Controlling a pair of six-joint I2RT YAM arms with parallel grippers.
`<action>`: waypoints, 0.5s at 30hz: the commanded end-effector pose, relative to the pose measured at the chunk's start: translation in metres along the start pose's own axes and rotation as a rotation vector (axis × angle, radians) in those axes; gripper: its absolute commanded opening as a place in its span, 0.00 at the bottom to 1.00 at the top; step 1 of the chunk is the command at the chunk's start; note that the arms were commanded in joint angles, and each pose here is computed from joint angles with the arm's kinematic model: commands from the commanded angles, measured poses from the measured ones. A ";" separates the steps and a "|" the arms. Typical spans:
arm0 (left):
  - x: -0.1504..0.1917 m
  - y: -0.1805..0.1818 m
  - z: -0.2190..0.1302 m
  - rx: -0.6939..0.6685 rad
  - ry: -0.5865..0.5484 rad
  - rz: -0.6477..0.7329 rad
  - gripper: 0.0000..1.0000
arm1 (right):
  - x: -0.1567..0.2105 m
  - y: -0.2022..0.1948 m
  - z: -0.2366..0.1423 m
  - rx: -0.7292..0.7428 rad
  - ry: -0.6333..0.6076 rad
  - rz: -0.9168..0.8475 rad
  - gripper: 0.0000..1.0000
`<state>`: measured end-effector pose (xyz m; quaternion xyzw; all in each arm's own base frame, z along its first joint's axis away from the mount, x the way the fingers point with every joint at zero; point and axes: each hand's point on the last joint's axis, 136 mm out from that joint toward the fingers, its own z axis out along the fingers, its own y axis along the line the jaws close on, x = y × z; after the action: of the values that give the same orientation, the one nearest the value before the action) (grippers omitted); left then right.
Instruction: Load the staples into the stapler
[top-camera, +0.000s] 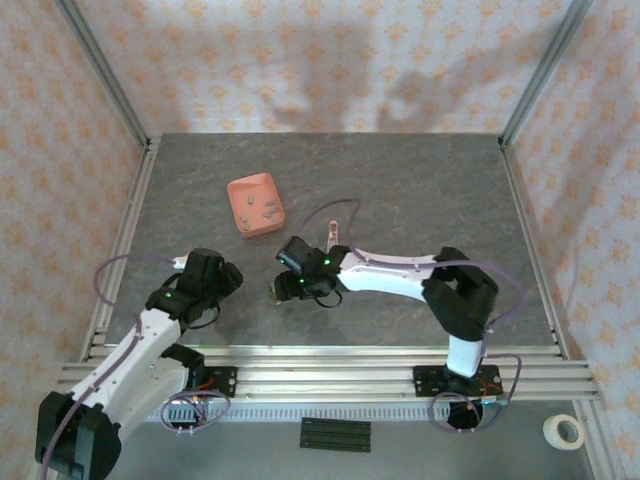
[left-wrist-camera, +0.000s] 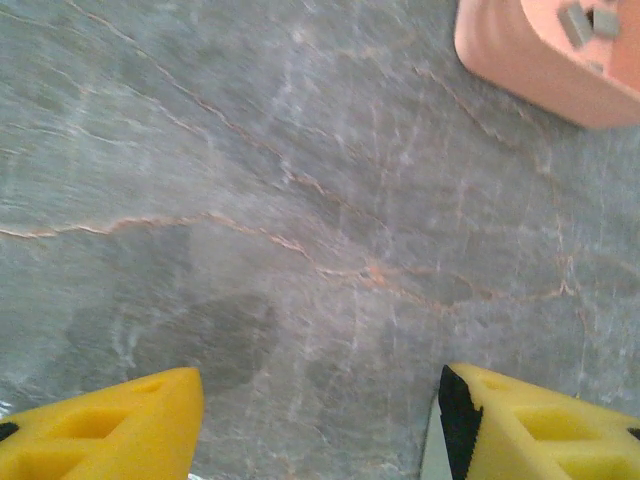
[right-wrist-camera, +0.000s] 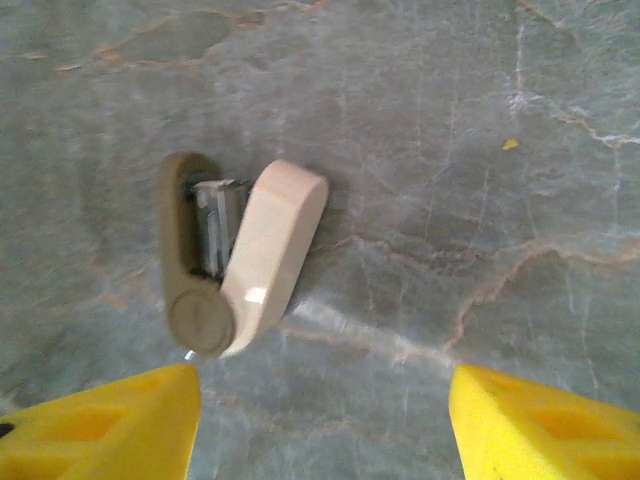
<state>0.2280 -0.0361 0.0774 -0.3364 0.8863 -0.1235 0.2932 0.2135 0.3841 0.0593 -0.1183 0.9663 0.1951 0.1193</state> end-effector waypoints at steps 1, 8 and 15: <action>-0.007 0.006 0.000 0.003 -0.037 -0.035 0.65 | -0.012 -0.005 0.004 0.067 -0.011 0.034 0.64; -0.003 0.010 0.006 -0.001 -0.019 -0.019 0.65 | -0.035 -0.007 0.022 0.072 -0.023 0.132 0.62; -0.001 0.007 0.011 0.006 -0.005 0.007 0.65 | -0.036 -0.006 0.038 0.089 0.022 0.161 0.56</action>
<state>0.2282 -0.0313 0.0658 -0.3434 0.8851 -0.1249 0.2881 0.2576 0.4044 0.0406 -0.0515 0.9760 0.1815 0.1088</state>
